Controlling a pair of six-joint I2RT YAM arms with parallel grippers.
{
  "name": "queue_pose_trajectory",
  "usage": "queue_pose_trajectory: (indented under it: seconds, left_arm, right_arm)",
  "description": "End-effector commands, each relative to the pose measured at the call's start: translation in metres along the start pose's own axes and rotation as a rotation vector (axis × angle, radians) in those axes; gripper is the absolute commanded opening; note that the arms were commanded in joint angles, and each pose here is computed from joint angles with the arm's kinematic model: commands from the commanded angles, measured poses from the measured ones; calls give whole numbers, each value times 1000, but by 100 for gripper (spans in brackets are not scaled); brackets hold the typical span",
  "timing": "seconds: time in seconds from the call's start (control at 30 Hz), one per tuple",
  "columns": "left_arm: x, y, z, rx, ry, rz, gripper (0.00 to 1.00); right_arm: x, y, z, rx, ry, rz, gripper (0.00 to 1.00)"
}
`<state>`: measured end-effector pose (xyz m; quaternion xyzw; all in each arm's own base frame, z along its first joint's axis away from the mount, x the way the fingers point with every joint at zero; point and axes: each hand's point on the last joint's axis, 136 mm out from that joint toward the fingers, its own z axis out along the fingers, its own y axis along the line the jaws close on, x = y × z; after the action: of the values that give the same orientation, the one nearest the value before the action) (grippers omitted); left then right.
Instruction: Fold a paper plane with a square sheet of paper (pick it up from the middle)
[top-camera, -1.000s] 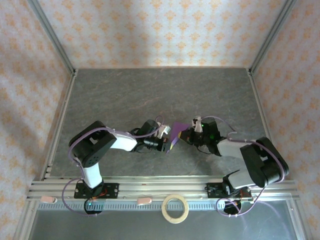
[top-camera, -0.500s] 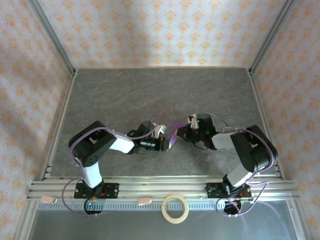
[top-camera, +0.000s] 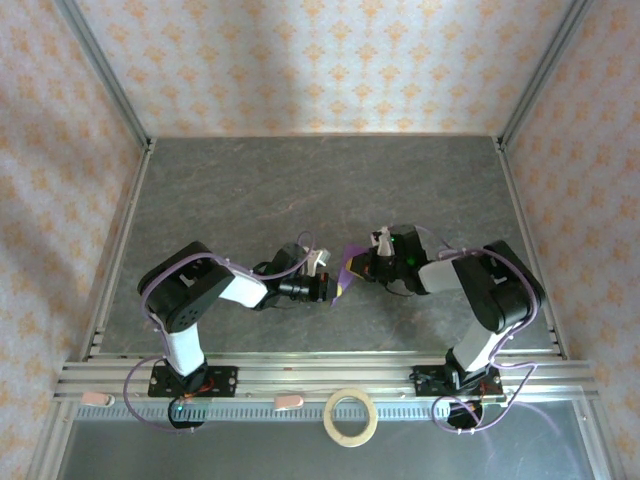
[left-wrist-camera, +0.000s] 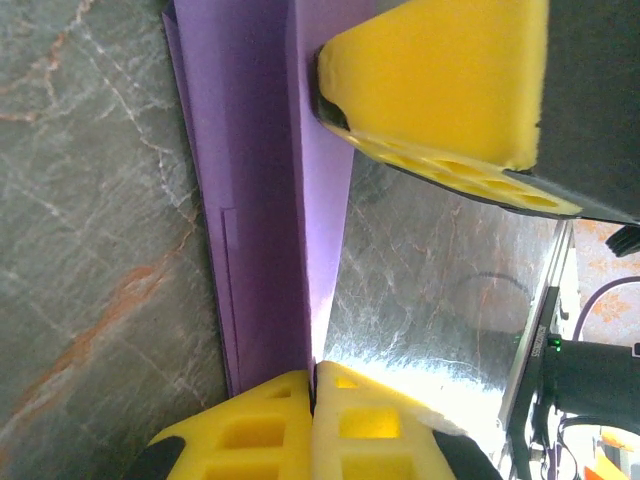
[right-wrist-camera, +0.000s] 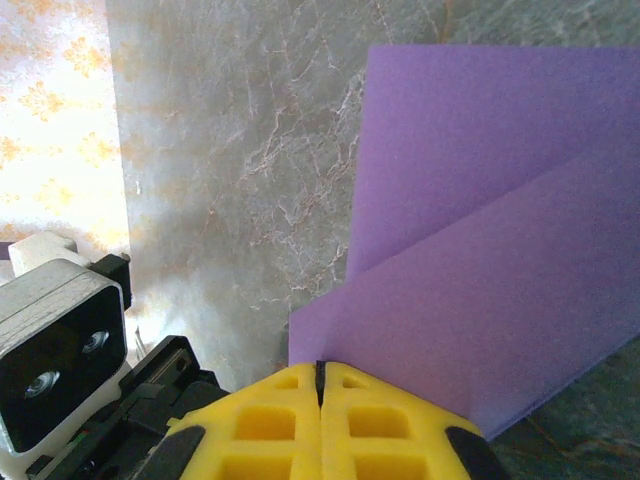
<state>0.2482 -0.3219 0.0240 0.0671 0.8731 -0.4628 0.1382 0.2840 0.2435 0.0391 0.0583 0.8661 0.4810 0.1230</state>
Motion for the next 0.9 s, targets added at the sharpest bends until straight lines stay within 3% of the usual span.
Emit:
queue_pose_trajectory:
  seconds: [0.0,0.4,0.57,0.73,0.87]
  left_arm:
    - [9,29,2,-81,4,-58,0]
    - [13,40,2,-109,21,-79,0]
    - [14,43,1,-140,31,-63,0]
    - [16,43,-6,-177,55,-21,13]
    - [22,40,-10,-174,86,7,17]
  right_arm:
    - [-6,7,4,-19,-3,-44,0]
    - [-5,-16,13,52,12,-12,0]
    - [-1,-41,13,160,14,11,0]
    - [7,-61,12,232,29,37,0]
    - [9,-65,12,241,28,46,0]
